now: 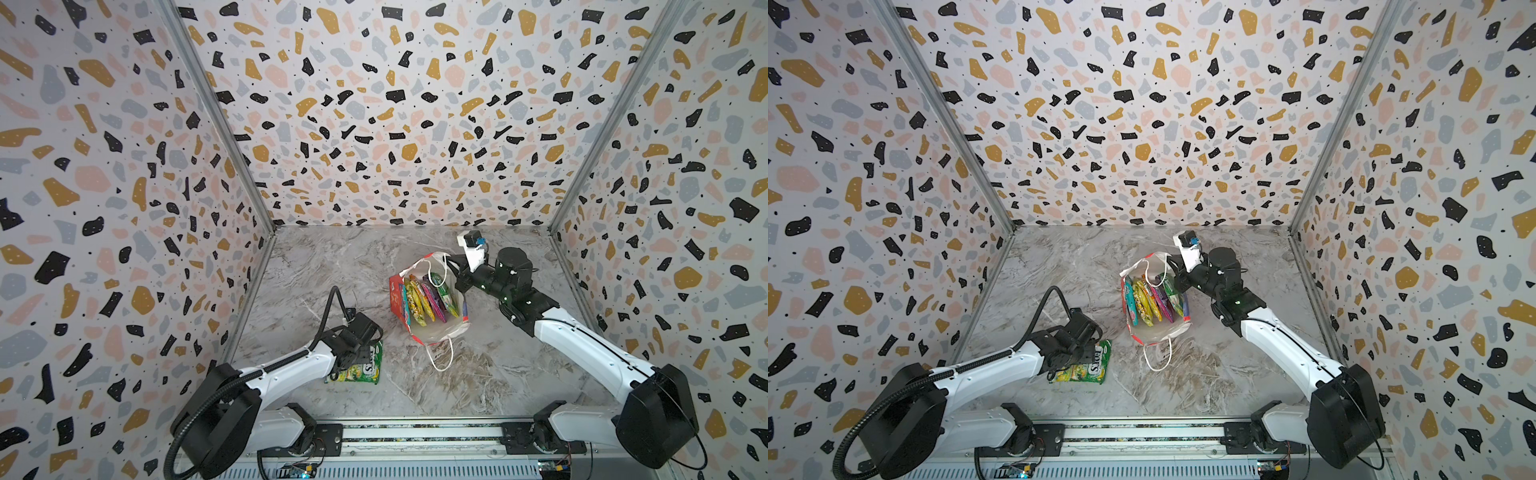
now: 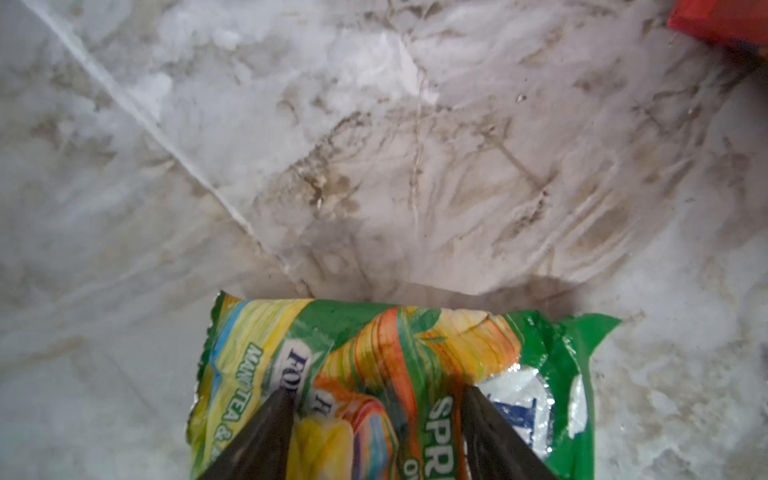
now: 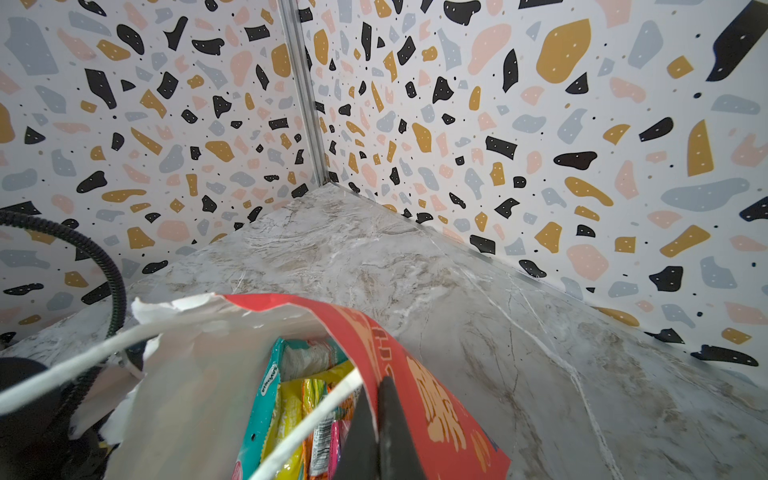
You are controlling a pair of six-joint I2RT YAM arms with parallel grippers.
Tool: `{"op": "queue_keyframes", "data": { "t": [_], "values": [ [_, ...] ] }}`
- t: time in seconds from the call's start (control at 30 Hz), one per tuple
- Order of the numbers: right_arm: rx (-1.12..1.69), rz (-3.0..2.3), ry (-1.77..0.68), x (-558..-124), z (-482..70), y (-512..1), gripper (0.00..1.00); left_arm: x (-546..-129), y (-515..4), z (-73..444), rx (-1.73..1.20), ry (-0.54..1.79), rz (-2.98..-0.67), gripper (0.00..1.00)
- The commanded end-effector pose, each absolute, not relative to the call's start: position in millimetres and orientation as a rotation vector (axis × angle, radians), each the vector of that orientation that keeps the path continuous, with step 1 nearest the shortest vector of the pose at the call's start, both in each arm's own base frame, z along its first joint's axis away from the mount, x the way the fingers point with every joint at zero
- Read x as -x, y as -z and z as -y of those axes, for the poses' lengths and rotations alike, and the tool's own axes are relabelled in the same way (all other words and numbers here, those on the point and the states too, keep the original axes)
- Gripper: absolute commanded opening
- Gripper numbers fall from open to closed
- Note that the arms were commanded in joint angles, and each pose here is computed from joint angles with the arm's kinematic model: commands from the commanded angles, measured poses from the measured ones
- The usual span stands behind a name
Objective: Take the snacks out of the paper bag
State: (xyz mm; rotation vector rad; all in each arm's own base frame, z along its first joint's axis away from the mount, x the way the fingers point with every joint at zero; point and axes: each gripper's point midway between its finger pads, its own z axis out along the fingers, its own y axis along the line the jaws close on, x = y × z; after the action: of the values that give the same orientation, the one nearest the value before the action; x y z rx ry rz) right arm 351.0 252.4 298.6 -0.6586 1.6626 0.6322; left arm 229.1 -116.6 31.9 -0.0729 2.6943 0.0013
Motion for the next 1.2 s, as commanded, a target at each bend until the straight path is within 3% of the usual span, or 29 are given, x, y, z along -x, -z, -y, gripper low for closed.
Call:
{"op": "queue_keyframes", "data": {
  "t": [0.0,0.3,0.6,0.67,0.87,0.93,1.17],
  "values": [
    [0.616,-1.570,-0.625,-348,-243,-331,0.01,-251,-42,116,0.013,-0.064,-2.640,0.62],
    [0.609,-1.552,-0.628,-345,-241,-336,0.02,-332,-52,103,-0.074,-0.235,-2.503,0.61],
    [0.603,-1.537,-0.639,-342,-240,-340,0.02,-410,-99,62,-0.043,-0.417,-2.326,0.61],
    [0.602,-1.533,-0.644,-341,-240,-342,0.02,-417,-112,65,-0.036,-0.394,-2.325,0.66],
    [0.595,-1.539,-0.623,-343,-237,-340,0.04,-370,-148,98,0.050,-0.064,-2.259,0.83],
    [0.593,-1.546,-0.621,-345,-237,-337,0.05,-345,-133,109,0.071,0.033,-2.286,0.96],
    [0.597,-1.568,-0.628,-349,-240,-328,0.06,-295,-71,122,0.172,0.135,-2.434,0.84]
  ]
}}
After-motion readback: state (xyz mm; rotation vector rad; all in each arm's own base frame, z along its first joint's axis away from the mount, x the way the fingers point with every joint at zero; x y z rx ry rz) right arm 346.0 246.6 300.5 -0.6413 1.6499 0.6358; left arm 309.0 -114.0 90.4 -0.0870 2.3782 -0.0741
